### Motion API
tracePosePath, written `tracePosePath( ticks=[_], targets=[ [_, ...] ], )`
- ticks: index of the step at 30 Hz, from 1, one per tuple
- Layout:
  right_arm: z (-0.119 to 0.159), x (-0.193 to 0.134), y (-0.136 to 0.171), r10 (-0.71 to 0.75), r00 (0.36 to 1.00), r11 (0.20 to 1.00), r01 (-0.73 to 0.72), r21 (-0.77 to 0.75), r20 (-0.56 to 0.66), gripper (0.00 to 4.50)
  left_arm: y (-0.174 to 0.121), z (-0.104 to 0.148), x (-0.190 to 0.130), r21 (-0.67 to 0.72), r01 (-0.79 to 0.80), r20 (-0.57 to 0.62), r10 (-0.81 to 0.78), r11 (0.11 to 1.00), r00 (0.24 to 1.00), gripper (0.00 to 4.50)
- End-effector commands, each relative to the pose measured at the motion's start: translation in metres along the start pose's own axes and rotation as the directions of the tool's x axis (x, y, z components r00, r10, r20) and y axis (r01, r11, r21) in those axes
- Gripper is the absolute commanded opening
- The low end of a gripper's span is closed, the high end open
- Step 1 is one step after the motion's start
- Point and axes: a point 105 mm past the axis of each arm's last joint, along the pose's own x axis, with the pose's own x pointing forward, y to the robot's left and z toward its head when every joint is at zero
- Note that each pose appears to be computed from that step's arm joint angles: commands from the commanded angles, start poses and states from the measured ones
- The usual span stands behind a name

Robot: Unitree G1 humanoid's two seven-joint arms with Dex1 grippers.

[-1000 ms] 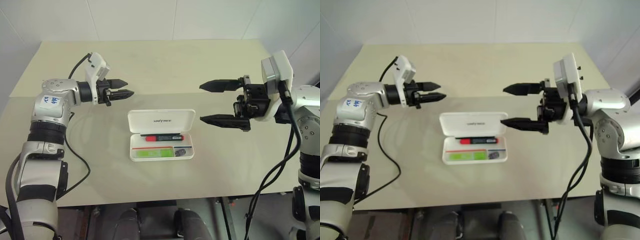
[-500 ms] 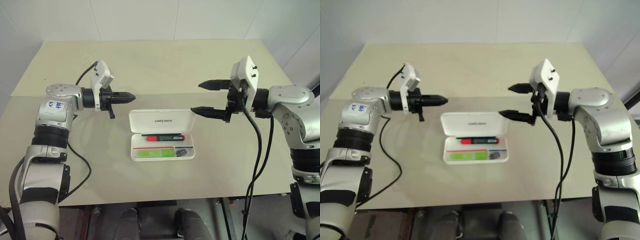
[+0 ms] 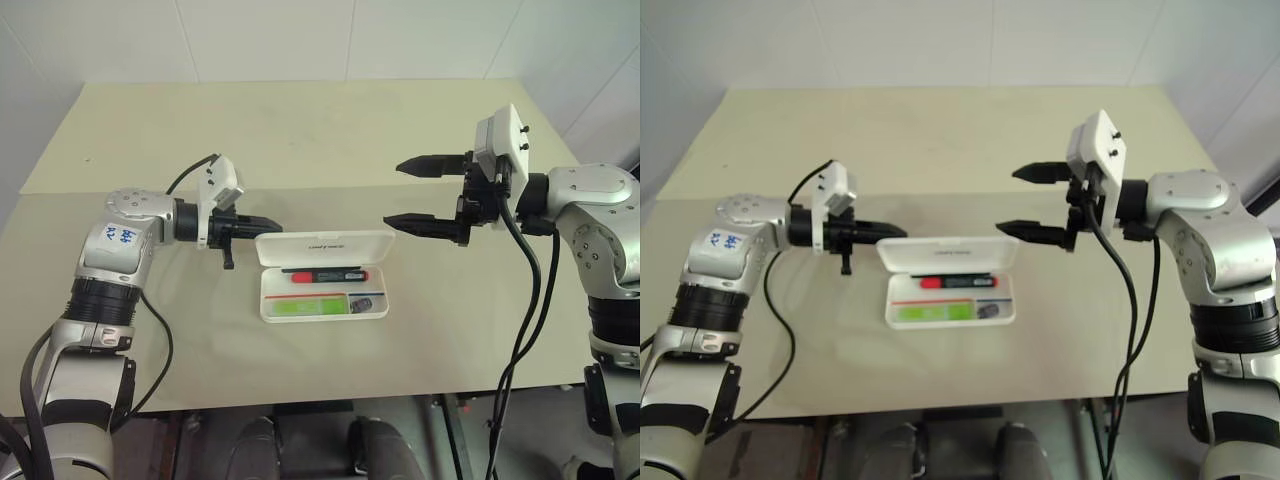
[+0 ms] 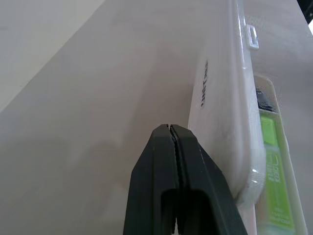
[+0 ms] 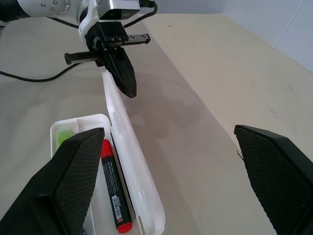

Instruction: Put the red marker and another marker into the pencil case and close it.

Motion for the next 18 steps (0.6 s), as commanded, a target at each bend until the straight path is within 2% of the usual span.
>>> tracePosePath(
  ticks=[1, 9, 18],
  targets=[
    [0.015, -0.008, -0.003, -0.015, 1.000, 0.998, 0.017, -0.058, 0.024, 4.50, -0.007, 0.009, -0.005, 0.039, 0.008, 0.010, -0.009, 0.999, 1.000, 0.04],
    [0.016, -0.007, -0.002, -0.007, 1.000, 0.998, 0.009, -0.065, 0.027, 4.50, -0.035, 0.003, -0.003, 0.089, 0.077, -0.061, -0.072, 0.993, 0.996, 0.04],
    [0.013, -0.006, -0.001, 0.002, 1.000, 0.998, -0.001, -0.067, 0.016, 4.50, -0.049, 0.007, -0.007, 0.114, 0.102, -0.087, -0.092, 0.988, 0.992, 0.04]
  ],
)
